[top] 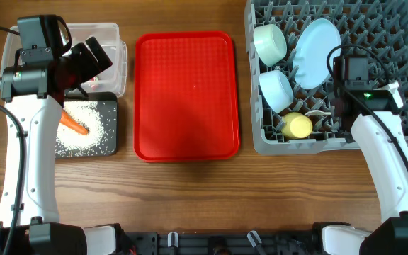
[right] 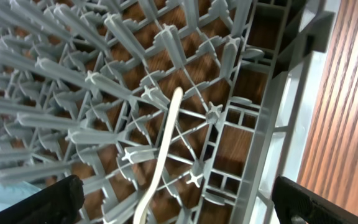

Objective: Sort waste into correct bins and load items into the dishwasher rack

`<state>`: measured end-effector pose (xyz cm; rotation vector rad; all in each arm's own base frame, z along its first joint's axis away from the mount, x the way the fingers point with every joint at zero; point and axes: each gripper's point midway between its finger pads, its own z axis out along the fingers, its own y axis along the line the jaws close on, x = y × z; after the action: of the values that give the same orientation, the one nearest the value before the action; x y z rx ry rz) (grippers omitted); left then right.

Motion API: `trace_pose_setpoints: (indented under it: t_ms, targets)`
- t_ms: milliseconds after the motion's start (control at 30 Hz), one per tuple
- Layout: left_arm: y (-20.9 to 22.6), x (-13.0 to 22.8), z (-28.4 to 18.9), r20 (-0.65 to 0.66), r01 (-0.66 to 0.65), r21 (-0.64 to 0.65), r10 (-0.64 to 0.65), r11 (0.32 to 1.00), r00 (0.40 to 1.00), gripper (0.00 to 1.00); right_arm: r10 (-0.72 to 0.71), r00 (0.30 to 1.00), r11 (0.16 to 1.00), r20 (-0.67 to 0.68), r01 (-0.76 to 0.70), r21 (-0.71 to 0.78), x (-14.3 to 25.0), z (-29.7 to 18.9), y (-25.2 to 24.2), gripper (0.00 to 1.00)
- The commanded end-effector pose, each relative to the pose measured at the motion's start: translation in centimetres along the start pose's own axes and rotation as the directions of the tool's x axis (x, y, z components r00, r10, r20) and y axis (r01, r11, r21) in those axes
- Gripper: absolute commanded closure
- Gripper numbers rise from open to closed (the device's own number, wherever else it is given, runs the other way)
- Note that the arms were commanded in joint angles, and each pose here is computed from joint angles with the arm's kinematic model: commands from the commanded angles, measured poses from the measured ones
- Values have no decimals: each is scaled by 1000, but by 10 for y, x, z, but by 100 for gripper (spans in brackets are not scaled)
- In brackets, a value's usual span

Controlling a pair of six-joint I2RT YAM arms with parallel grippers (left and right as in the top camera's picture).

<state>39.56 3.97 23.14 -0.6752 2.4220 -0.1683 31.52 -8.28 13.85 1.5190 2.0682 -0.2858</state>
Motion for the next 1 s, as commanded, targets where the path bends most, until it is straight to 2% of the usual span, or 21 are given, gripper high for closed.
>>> trace_pose_setpoints:
  t_ms: [0,100,200,233,333,367,400,633,767,967]
  targets:
    - [3,-3,1,5,6,-11,-6,1000,1000,0,-168,986,979,15,169,-113,-14,-27,17,0]
    - [3,-3,1,5,6,-11,-6,1000,1000,0,-283,958,925,38,284,-251,-23,-61,33,0]
    - [3,-3,1,6,6,-11,-6,1000,1000,0,-460,881,756,107,452,-473,-20,-113,53,0]
    - [3,-3,1,5,6,-11,-6,1000,1000,0,-523,839,649,153,508,-566,-14,-139,58,0]
    - [3,-3,1,5,6,-11,-6,1000,1000,0,-599,757,408,261,569,-714,4,-198,49,0]
    - [3,-3,1,5,6,-11,-6,1000,1000,0,-604,743,355,288,574,-738,8,-213,41,0]
    - [3,-3,1,5,6,-11,-6,1000,1000,0,-596,742,337,307,578,-743,7,-222,34,0]
    - [3,-3,1,5,6,-11,-6,1000,1000,0,-599,743,379,299,591,-712,18,-243,-46,0]
    - [3,-3,1,5,6,-11,-6,1000,1000,0,-590,746,390,309,599,-700,20,-247,-64,0]
    - [3,-3,1,5,6,-11,-6,1000,1000,0,-516,764,490,388,635,-598,-9,-242,-74,0]
